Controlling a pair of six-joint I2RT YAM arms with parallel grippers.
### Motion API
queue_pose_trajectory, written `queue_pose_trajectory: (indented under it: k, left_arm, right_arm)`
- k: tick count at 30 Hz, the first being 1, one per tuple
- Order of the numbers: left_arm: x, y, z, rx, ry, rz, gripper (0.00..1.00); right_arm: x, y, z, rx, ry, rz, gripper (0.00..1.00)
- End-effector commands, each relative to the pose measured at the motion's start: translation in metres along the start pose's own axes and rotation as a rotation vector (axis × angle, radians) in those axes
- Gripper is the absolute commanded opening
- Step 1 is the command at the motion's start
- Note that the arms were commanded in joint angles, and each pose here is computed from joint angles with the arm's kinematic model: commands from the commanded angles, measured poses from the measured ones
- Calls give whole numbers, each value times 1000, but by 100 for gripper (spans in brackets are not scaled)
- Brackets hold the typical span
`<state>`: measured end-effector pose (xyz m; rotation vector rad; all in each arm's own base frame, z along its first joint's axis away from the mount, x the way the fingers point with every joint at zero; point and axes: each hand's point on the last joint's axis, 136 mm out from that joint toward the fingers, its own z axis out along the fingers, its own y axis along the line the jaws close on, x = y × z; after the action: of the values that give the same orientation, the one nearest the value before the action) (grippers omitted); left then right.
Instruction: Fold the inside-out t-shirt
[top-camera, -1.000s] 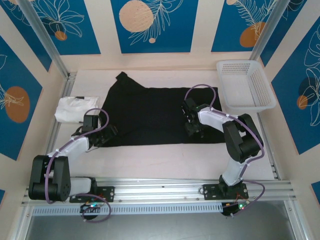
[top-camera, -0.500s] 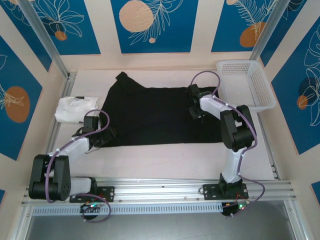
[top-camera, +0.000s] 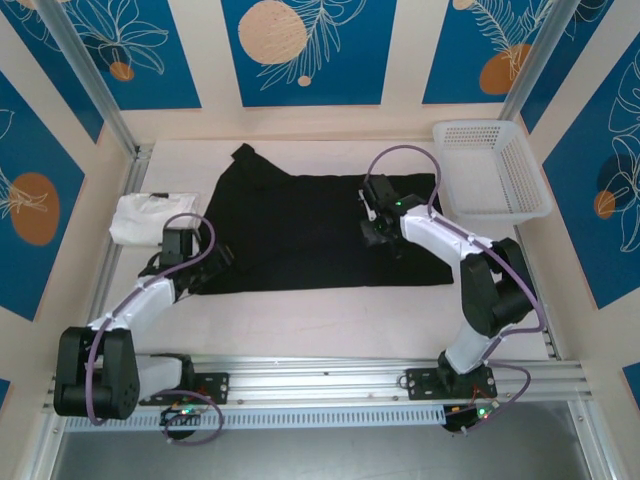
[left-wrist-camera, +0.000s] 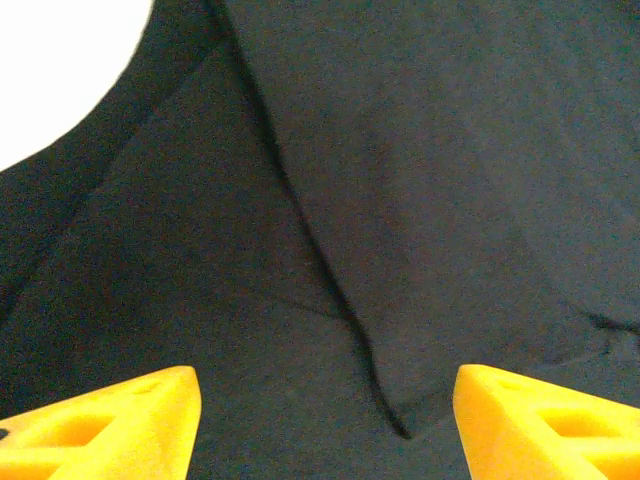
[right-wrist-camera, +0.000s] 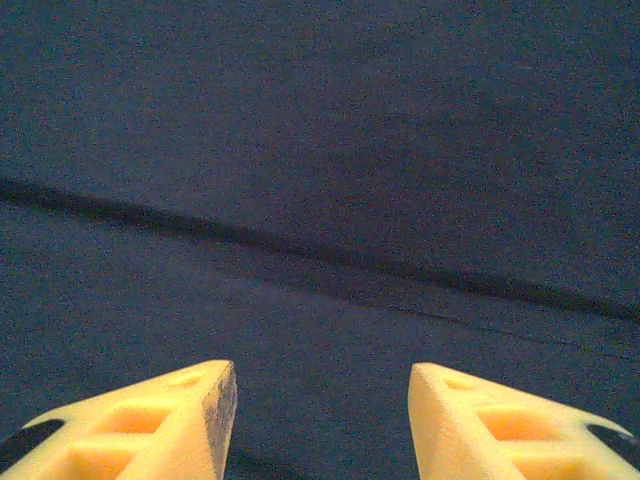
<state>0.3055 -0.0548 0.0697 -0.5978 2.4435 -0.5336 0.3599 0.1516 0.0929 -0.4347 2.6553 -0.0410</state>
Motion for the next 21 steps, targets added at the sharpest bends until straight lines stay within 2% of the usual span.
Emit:
queue_pose_trajectory:
  k: [1, 7, 17, 19, 21]
  left_arm:
    - [-4, -27, 2, 92, 20, -7, 67]
    - [-1, -45, 16, 88, 47, 67, 63]
    - [7, -45, 44, 52, 104, 85, 54]
    - [6, -46, 42, 51, 102, 85, 54]
    - [4, -43, 36, 37, 81, 90, 55]
  right_arm:
    - [5, 18, 3, -102, 1, 51, 50]
    - [18, 21, 12, -96, 39, 41, 50]
    - [27, 23, 14, -95, 53, 44, 50]
    - [20, 36, 8, -147, 18, 34, 50]
    - [9, 66, -6, -255, -61, -36, 49]
